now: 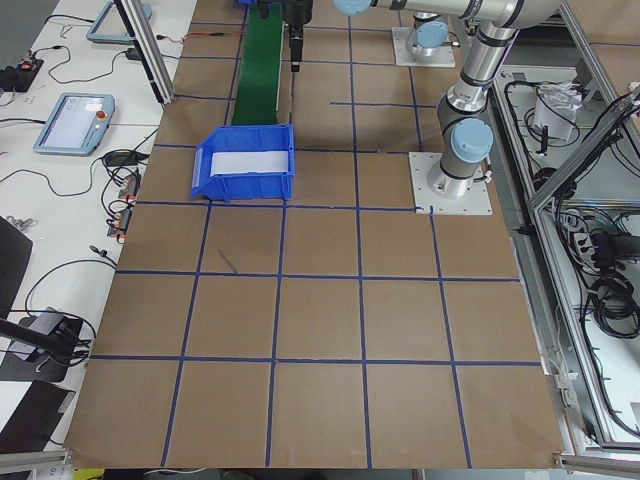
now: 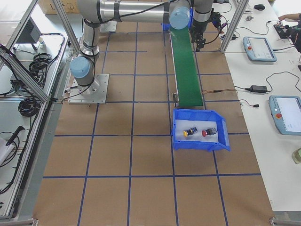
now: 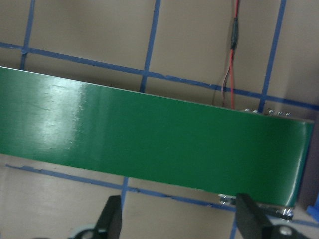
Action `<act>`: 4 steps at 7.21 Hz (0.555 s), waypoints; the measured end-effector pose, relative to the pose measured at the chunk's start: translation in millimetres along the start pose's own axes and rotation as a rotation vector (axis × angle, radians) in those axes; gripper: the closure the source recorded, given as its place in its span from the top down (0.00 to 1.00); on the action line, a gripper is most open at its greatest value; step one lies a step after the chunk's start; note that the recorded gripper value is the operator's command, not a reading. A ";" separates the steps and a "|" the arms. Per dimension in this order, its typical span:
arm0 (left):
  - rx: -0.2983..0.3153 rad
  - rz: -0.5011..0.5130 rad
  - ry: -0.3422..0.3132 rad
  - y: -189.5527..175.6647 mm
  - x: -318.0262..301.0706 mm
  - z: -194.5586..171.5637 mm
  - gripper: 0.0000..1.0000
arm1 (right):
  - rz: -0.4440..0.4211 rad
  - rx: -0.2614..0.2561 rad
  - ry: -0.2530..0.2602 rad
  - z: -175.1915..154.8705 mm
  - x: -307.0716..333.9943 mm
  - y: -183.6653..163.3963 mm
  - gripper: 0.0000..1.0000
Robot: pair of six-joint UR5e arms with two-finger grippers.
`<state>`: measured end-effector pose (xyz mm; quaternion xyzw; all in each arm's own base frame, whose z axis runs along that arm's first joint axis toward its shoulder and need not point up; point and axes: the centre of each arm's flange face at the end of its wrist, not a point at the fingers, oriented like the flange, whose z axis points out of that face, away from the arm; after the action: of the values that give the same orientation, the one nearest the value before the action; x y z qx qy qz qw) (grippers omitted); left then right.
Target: Transport two buttons from left to right
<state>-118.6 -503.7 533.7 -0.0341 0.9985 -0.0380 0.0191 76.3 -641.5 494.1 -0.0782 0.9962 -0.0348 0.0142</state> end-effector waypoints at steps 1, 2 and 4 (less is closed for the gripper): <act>-0.001 0.001 0.001 0.2 0.7 -0.2 1.00 | 0.046 -0.016 -0.004 -4.8 -30.7 23.0 0.99; -0.001 0.002 0.001 -0.2 1.0 0.0 1.00 | 0.070 -0.023 -0.005 -13.2 -53.8 47.4 1.00; -0.002 0.002 0.001 -0.7 1.1 0.2 1.00 | 0.114 -0.014 -0.005 -31.9 -83.7 96.9 1.00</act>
<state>-119.6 -504.4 533.5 -0.0331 0.9986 -0.0372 0.0186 142.8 -530.7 520.9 -0.0215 0.9992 -0.0268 0.0184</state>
